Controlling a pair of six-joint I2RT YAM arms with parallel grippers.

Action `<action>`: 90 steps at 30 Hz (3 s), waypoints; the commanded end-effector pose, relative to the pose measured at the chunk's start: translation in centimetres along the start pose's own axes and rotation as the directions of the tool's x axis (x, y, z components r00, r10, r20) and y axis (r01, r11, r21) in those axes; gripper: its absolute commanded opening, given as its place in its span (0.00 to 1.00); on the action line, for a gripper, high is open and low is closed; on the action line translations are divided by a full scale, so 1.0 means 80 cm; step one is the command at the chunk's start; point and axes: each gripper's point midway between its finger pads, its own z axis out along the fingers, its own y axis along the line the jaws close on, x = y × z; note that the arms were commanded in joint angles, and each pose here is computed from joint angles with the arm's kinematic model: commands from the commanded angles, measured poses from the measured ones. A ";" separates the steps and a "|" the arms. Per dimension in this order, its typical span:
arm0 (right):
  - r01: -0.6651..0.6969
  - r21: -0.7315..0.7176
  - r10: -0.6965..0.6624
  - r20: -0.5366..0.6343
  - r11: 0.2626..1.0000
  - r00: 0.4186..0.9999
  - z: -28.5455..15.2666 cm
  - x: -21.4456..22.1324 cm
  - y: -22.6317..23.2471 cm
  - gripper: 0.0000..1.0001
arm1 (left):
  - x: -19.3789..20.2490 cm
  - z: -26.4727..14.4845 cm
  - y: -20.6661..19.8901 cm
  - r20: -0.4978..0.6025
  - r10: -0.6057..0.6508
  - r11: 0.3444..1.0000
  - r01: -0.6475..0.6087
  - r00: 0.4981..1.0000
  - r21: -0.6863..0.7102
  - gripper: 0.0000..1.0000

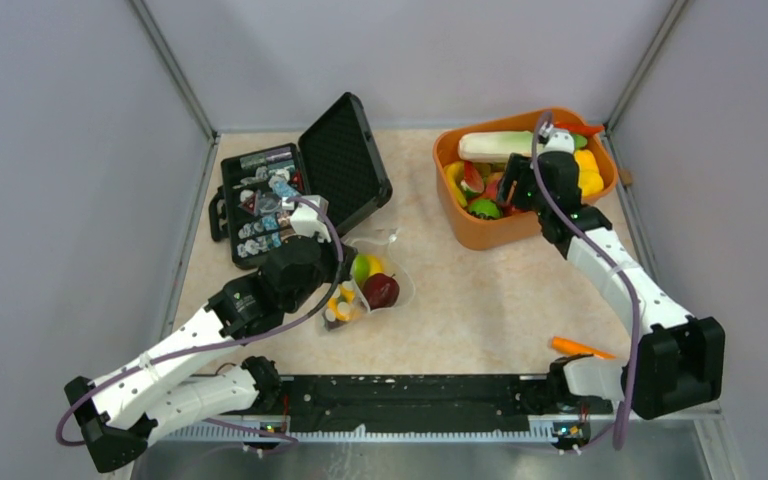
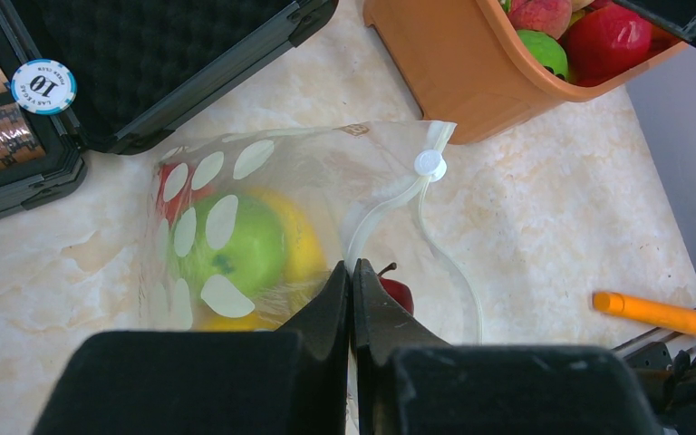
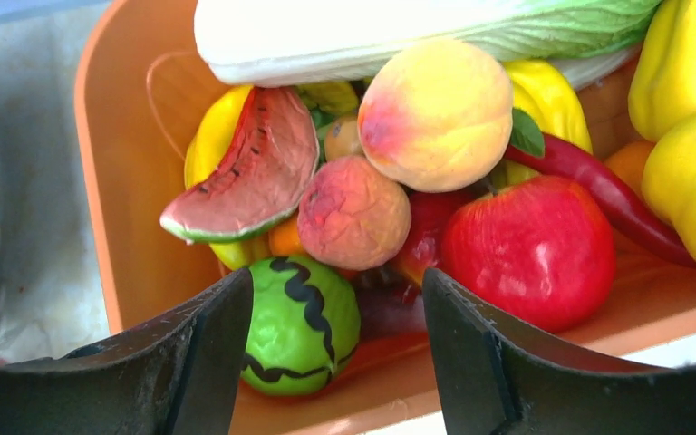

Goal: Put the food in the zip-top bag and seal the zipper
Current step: Pick up the fake fruit from the bin, then place the fake fruit in the zipper food storage bag.

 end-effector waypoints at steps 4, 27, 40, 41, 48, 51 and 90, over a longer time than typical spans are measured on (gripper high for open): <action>-0.053 -0.070 0.054 0.017 0.996 0.998 0.015 -0.040 0.012 0.67 | -0.010 -0.001 -0.002 0.035 -0.016 1.000 0.016 0.999 0.005 0.00; -0.045 0.068 0.059 -0.219 0.997 0.974 0.103 0.042 -0.004 0.72 | -0.012 0.000 -0.010 0.029 -0.021 0.999 0.020 0.999 0.029 0.00; -0.116 -0.050 0.120 0.086 0.992 0.989 0.032 -0.028 0.008 0.38 | -0.009 0.002 -0.008 0.024 -0.018 1.000 0.018 1.000 0.022 0.00; -0.120 -0.061 0.126 0.099 0.991 0.987 0.027 -0.030 0.009 0.37 | -0.009 0.002 -0.008 0.024 -0.019 1.000 0.018 1.000 0.021 0.00; -0.129 -0.149 0.148 0.125 0.980 0.981 0.006 -0.034 0.024 0.36 | -0.008 0.000 -0.004 0.028 -0.018 1.000 0.018 0.999 0.014 0.00; -0.084 -0.324 0.137 0.142 0.942 0.980 -0.016 -0.042 0.060 0.36 | -0.009 0.000 -0.004 0.033 -0.021 1.000 0.020 0.999 0.014 0.00; 0.290 -0.844 -0.334 0.142 0.450 0.932 -0.167 0.158 0.335 0.33 | -0.010 0.007 -0.017 0.013 -0.008 0.999 0.008 1.000 0.035 0.00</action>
